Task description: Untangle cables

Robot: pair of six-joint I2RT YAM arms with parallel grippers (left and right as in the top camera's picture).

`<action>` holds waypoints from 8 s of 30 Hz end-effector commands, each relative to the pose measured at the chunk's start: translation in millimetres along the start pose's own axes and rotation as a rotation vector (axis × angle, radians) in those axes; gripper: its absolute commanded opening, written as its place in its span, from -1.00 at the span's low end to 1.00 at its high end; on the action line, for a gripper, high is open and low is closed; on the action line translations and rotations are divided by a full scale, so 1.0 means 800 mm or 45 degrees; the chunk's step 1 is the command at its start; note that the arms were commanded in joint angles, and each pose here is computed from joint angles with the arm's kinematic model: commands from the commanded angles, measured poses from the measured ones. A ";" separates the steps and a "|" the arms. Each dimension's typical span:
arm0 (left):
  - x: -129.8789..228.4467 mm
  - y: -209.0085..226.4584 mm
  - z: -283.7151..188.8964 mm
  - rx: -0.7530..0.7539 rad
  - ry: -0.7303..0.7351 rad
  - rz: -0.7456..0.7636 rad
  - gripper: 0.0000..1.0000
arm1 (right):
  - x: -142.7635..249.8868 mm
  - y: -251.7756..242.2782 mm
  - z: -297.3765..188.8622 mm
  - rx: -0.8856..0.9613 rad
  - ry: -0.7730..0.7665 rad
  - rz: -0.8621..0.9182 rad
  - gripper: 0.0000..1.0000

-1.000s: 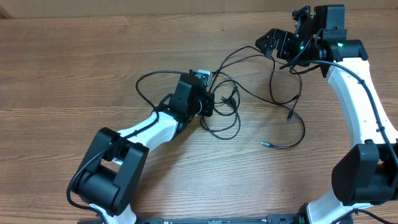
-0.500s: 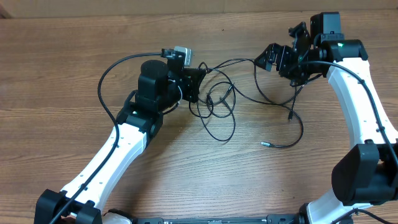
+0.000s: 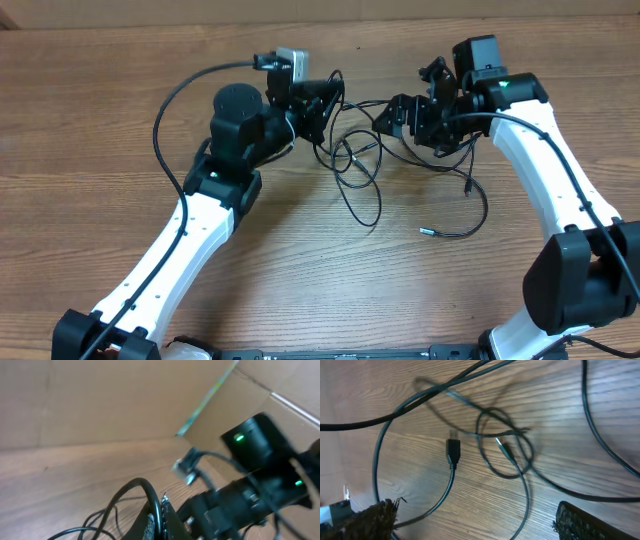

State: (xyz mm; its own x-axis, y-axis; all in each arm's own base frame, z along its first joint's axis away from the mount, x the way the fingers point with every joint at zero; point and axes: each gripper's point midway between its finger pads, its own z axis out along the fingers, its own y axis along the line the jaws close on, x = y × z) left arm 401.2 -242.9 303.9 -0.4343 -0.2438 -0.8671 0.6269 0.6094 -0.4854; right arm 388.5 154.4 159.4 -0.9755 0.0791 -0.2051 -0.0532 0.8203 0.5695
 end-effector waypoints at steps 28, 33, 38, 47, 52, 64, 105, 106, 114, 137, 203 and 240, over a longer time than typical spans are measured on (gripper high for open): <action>-0.104 -0.027 -0.042 0.168 -0.098 -0.087 -0.91 | -0.016 0.130 0.047 -0.230 -0.123 0.338 1.00; -0.113 -0.034 -0.044 0.209 -0.117 -0.232 -0.92 | -0.026 0.123 0.061 -0.102 -0.266 0.443 0.85; -0.133 -0.062 -0.056 0.324 -0.162 -0.232 -0.92 | -0.052 0.080 0.055 0.102 -0.496 0.580 0.05; -0.185 -0.022 -0.111 0.224 -0.283 -0.161 -0.92 | -0.056 -0.059 -0.008 0.698 -0.756 0.717 -0.92; -0.206 0.024 -0.151 0.124 -0.336 -0.155 -0.91 | -0.063 -0.148 -0.064 0.860 -0.819 0.902 -0.92; -0.162 0.105 -0.174 -0.144 -0.196 -0.228 -0.92 | -0.057 -0.199 -0.083 0.748 -0.654 1.001 -0.92; 0.109 0.078 0.106 -0.100 0.327 -0.451 -0.92 | -0.053 -0.044 -0.004 0.149 -0.238 0.138 -0.83; 0.092 0.085 0.096 -0.118 0.296 -0.452 -0.91 | -0.052 -0.054 -0.006 0.205 -0.244 0.149 -0.74; -0.042 0.039 -0.007 -0.010 0.106 -0.382 -0.92 | -0.044 -0.127 -0.031 0.649 -0.297 0.206 0.17; -0.187 -0.038 -0.188 -0.076 -0.314 -0.047 -0.92 | -0.028 0.078 0.006 -0.394 -0.043 0.215 1.00; -0.229 0.523 -0.438 -1.690 -0.224 -0.507 -0.92 | -0.021 -0.120 0.105 0.530 -0.185 0.728 1.00; -0.252 0.400 -0.401 -1.284 -0.249 -0.813 1.00 | -0.038 -0.103 0.079 0.496 -0.271 0.670 0.98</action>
State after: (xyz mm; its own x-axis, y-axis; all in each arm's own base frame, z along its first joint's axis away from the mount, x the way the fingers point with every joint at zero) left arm 493.7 276.3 297.5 -0.2556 -0.8562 -0.4491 -0.6469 0.4966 -0.5786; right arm 425.4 118.0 38.6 -0.7797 0.6214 -0.0768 0.5856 0.7671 0.2621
